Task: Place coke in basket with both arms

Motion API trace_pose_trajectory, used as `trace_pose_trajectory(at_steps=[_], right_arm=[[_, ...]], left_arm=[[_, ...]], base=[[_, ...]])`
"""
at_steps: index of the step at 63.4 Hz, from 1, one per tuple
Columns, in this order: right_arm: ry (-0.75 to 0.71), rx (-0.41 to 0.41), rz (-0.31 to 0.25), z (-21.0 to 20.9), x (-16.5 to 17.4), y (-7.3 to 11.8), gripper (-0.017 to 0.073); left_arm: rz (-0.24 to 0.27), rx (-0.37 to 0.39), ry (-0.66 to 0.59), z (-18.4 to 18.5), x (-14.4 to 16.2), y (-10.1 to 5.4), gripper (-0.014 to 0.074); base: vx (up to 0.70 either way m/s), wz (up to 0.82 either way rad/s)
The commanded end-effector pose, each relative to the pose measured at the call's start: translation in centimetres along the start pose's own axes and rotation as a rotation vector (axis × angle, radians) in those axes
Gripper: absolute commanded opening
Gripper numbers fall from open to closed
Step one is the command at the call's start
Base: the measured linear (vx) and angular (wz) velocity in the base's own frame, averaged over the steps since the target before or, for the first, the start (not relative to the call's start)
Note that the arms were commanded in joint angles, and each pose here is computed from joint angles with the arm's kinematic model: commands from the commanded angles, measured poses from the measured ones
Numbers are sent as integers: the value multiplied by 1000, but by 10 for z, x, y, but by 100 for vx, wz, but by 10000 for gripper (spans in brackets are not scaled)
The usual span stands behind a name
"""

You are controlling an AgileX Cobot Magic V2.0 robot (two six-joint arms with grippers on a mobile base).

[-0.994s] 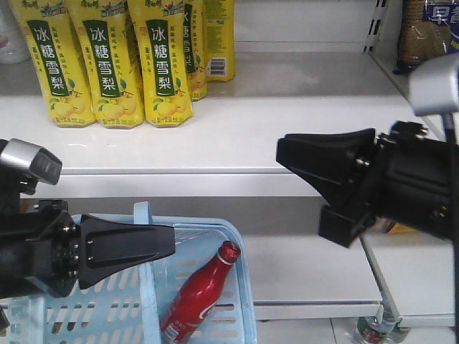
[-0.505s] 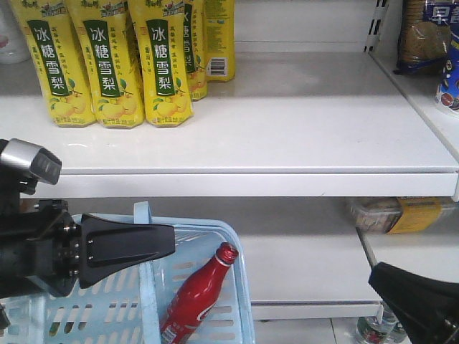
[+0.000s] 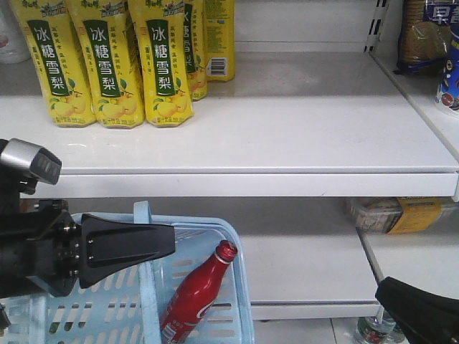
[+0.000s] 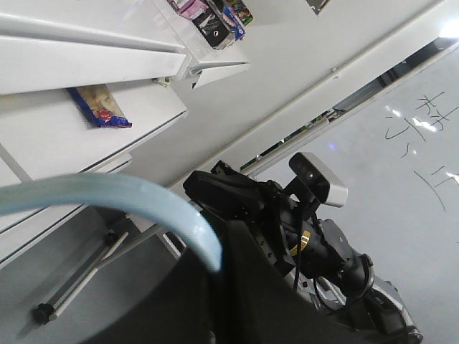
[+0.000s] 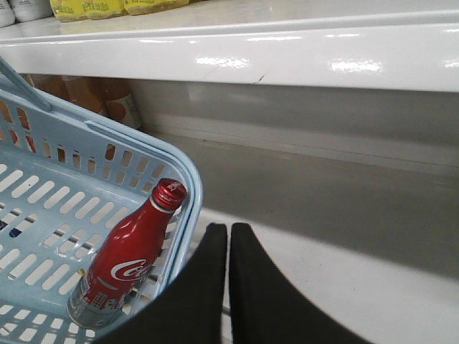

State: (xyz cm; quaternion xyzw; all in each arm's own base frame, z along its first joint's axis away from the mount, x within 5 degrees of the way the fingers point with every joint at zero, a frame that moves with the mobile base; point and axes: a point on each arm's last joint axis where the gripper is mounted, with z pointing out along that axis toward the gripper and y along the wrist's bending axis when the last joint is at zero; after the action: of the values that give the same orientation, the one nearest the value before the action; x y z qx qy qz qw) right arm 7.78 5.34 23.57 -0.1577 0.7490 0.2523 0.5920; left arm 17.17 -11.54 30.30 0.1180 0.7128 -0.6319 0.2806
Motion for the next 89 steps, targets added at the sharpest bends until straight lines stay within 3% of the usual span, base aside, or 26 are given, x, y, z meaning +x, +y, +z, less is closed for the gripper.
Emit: trace_pose_trajectory(at_steps=[1,21,31,34,42,49,52,58,68,77,89], right_arm=[[-24,19,-47,0,-9,0,-5],[-24,19,-47,0,-9,0,-5],[-24,20,-47,0,-9,-1,-5],[-23,18,-47,0,-9,0,-5],[-23,18,-47,0,-9,0,-5],[-23,18,-47,0,-9,0,-5],[-23,18,-47,0,-9,0,-5],[-24,19,-47,0,-9,-1,-5],[-24,19,-47,0,-9,-1,-5],[-24,19,-47,0,-9,-1,-5],[-24,19,-47,0,-9,-1,-5]], left_arm=[[29,254,-12,-3,-5,-34,-6],[23,241,-34,-3,-7,-33,-6],[16,303,-33,-4,-7,-39,-6],[-12,331,-57,-3,-6,-40,-6],[-159,419,-132,1,5,-36,-6],[-220,370,-118,2,20,-24,-6],[-216,340,-113,1,26,-20,-6],[-125,282,-143,-3,34,-18,-6],[158,211,-227,-14,39,-30,-6],[339,174,-284,-24,42,-43,-6],[536,91,-328,-33,47,-53,-6]], base=[[0,0],[0,0],[0,0],[0,0],[0,0],[0,0],[0,0],[0,0],[0,0],[0,0],[0,0]])
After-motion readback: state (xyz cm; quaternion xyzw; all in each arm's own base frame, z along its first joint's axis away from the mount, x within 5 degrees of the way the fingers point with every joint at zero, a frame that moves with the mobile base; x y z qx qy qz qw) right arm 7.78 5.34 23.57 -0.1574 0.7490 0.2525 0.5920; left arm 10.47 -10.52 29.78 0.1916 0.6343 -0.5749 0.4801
